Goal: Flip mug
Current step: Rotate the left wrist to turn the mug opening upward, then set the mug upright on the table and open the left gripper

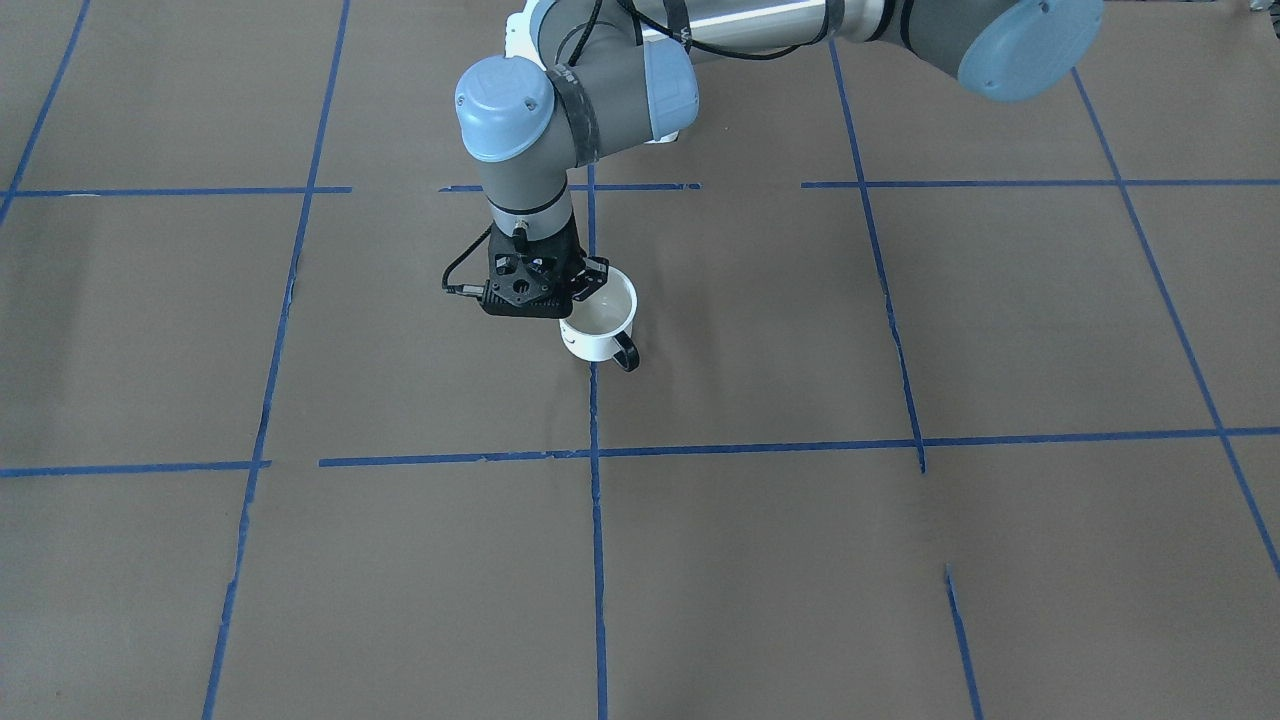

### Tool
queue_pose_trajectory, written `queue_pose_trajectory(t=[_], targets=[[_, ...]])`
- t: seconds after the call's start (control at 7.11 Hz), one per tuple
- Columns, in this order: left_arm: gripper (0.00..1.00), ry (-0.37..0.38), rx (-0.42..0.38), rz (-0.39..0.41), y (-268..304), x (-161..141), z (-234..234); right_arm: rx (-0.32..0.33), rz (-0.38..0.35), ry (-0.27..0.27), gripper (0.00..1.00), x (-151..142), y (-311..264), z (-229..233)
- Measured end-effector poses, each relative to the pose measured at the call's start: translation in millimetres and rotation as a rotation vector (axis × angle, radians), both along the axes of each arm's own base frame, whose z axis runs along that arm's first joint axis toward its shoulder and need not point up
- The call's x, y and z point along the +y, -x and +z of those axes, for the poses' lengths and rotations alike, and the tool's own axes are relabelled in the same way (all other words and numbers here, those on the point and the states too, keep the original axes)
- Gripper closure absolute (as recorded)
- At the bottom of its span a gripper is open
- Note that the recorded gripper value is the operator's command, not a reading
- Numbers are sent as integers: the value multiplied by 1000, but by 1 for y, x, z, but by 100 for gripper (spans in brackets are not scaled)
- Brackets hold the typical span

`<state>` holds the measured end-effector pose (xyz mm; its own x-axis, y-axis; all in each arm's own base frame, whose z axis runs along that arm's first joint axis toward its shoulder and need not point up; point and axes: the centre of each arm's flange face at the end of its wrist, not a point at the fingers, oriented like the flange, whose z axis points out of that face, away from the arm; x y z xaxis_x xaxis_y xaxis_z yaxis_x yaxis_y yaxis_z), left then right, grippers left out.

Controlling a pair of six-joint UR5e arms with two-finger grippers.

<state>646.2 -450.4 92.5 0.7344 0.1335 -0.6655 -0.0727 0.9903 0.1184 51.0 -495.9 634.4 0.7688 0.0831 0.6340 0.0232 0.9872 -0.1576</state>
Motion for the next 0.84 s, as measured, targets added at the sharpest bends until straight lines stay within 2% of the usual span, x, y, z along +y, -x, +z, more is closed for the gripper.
queue_pose_trajectory(t=[0.42,0.84], targets=[[0,-6,19,9,-2,10,-2,0,0,0,0,0,0,0],[0,-52,91,-23,60,4,-41,0,0,0,0,0,0,0]])
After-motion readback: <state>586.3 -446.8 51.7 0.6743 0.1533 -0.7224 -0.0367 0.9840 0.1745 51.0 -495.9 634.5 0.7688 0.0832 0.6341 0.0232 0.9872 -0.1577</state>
